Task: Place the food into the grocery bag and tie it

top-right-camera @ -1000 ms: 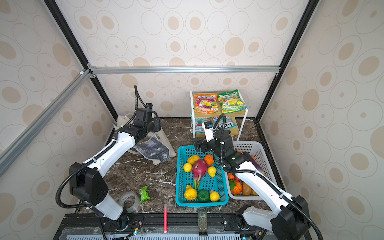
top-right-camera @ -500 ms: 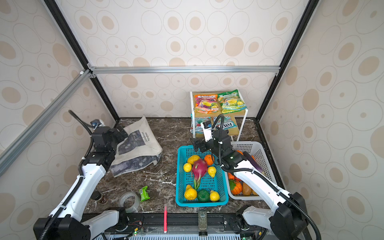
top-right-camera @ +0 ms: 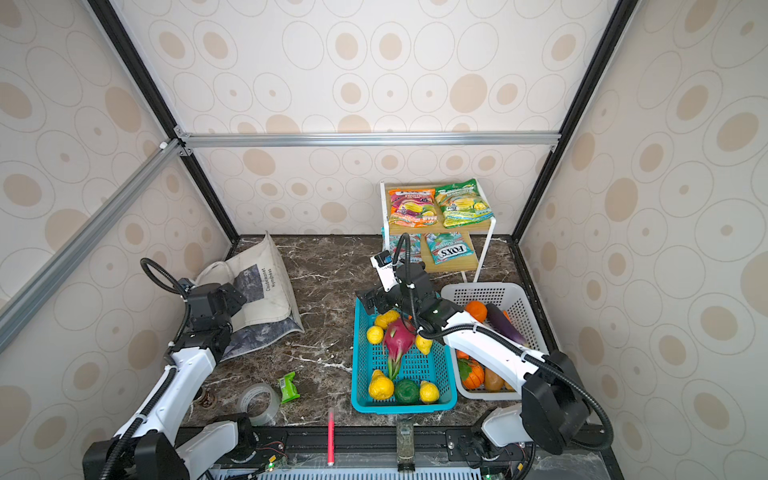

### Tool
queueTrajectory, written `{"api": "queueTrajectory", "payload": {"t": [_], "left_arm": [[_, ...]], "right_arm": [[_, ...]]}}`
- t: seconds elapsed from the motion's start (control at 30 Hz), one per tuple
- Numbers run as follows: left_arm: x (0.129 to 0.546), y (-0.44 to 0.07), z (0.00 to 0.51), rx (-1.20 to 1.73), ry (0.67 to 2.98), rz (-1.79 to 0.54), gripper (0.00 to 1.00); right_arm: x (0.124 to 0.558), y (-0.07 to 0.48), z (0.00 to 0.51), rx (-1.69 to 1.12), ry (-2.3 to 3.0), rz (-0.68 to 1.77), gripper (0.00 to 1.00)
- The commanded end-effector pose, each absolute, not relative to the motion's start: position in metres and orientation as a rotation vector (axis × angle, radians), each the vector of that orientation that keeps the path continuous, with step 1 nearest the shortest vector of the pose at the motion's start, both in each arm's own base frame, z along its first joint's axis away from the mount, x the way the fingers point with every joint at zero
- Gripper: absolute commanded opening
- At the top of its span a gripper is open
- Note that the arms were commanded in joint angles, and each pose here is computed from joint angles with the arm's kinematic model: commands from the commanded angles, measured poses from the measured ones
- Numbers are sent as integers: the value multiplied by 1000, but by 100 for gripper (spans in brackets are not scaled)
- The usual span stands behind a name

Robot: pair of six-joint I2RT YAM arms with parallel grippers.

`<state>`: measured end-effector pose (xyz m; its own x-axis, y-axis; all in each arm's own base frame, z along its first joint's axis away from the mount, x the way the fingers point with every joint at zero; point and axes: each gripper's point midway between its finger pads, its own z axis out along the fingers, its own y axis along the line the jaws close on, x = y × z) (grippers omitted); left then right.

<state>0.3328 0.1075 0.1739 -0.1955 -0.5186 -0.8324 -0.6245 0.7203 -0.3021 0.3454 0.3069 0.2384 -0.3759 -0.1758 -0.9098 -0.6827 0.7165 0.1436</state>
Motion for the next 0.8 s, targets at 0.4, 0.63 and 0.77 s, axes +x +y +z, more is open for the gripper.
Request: {"api": "queueTrajectory", "payload": {"t": [0.4,0.63,0.77], "left_arm": [[449,-67,125,-471,2116,-353,99],[446,-134,103,-316,2234,-457,99],[454,-118,153,-320,2138,-429,99]], "right_arm": [[341,360,240,-738,1888,697,100],[345,365,239,-737,1902,704,100],[348,369,238,-743,1918,707,100]]}}
